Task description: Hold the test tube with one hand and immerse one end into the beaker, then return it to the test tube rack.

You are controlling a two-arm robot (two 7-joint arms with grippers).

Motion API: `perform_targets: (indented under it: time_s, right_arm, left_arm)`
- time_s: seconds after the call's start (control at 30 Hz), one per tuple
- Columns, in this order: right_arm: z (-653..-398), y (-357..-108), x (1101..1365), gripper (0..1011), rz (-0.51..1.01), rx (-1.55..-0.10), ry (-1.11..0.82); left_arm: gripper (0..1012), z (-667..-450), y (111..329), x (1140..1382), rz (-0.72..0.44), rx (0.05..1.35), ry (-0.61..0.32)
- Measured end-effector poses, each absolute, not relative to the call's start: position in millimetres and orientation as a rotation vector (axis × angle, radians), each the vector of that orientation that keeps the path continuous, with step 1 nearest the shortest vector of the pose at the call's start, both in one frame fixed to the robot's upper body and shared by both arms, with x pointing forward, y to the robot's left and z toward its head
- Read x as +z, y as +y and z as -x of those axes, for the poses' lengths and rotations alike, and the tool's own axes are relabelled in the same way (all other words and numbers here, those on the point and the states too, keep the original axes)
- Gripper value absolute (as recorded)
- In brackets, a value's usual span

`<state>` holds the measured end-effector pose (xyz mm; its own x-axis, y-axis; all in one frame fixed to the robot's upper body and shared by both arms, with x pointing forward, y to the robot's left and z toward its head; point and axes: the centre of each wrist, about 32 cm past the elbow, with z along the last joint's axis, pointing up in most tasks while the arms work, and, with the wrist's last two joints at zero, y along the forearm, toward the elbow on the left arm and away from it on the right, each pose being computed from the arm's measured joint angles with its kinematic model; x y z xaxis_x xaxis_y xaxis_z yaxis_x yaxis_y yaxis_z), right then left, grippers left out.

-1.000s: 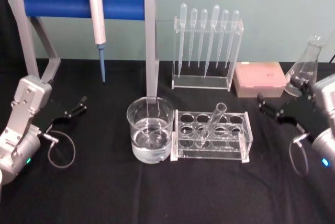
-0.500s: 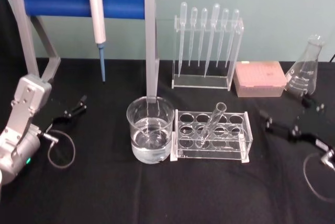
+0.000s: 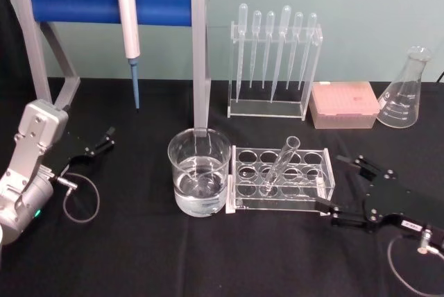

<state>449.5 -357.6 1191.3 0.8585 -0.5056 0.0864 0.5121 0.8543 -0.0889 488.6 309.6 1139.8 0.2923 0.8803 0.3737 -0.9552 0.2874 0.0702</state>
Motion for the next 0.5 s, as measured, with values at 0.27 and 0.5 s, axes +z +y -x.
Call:
perform_targets:
  time_s: [0.27,0.5]
  right_arm:
    - [-463.8,-339.0,1188.9,1002,0.081,-0.477,-0.061]
    - [-475.3,-324.1,1185.8,1002,0.079,-0.484,-0.064]
  left_arm:
    - [1000,-488.6,309.7,1139.8,-0.304,1.248,-0.285]
    - [1000,-488.6,309.7,1139.8,-0.304,1.248,-0.285]
